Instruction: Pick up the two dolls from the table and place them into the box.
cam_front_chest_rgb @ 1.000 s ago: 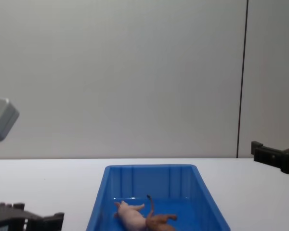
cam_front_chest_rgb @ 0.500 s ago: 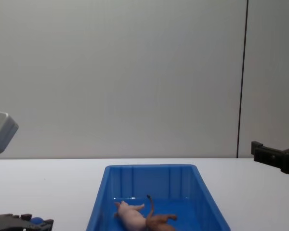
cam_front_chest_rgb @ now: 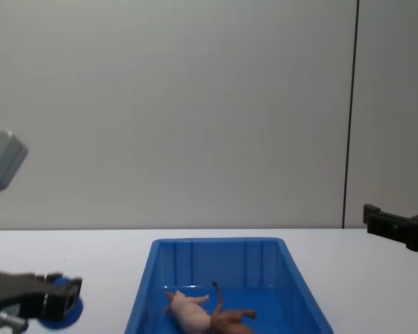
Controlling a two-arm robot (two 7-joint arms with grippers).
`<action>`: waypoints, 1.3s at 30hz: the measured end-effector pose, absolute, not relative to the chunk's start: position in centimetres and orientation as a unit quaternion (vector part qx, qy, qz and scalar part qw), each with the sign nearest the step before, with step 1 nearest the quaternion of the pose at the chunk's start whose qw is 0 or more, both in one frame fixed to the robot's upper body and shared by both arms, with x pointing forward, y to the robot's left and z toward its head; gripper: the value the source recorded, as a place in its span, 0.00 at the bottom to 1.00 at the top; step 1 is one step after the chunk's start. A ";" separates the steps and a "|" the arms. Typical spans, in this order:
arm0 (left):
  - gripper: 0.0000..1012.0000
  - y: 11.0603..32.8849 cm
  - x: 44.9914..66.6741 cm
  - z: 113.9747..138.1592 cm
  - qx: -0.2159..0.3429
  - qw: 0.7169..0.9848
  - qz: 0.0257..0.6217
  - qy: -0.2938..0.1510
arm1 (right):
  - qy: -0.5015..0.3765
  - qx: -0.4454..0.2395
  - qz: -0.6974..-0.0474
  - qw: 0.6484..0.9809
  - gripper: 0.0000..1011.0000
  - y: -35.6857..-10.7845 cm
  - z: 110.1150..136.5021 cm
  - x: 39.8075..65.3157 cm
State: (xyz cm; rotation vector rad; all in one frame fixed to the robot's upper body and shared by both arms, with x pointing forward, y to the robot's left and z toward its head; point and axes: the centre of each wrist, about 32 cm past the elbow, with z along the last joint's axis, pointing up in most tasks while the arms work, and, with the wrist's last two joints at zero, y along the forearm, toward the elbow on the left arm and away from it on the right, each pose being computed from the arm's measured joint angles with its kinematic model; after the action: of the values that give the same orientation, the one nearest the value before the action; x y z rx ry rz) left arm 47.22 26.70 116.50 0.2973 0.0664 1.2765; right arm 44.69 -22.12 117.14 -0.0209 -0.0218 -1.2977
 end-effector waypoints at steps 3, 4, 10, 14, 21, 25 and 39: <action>0.20 26.6 47.3 117.0 0.124 0.799 0.588 0.016 | -0.010 -0.010 -0.604 0.797 0.99 -22.1 117.1 44.7; 0.20 26.5 47.4 117.3 0.117 0.803 0.585 0.010 | -0.010 -0.010 -0.604 0.797 0.99 -22.1 117.1 44.7; 0.16 26.3 47.6 118.3 0.092 0.820 0.565 -0.013 | -0.010 -0.010 -0.604 0.797 0.99 -22.1 117.1 44.7; 0.14 26.0 47.8 118.9 0.076 0.833 0.547 -0.025 | -0.010 -0.010 -0.604 0.797 0.99 -22.1 117.1 44.7; 0.10 25.3 48.5 120.1 0.049 0.860 0.505 -0.045 | -0.010 -0.010 -0.604 0.797 0.99 -22.1 117.1 44.7; 0.10 24.7 48.9 120.6 0.037 0.874 0.481 -0.052 | -0.010 -0.010 -0.604 0.797 0.99 -22.1 117.1 44.7; 0.56 22.0 51.2 121.7 0.010 0.918 0.392 -0.062 | -0.010 -0.010 -0.604 0.797 0.99 -22.1 117.1 44.7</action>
State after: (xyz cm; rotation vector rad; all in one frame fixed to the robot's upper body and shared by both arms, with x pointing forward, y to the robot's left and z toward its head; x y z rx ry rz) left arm 51.15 21.96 121.73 0.0211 -0.1270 0.8061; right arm 44.69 -22.12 117.14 -0.0209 -0.0219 -1.2977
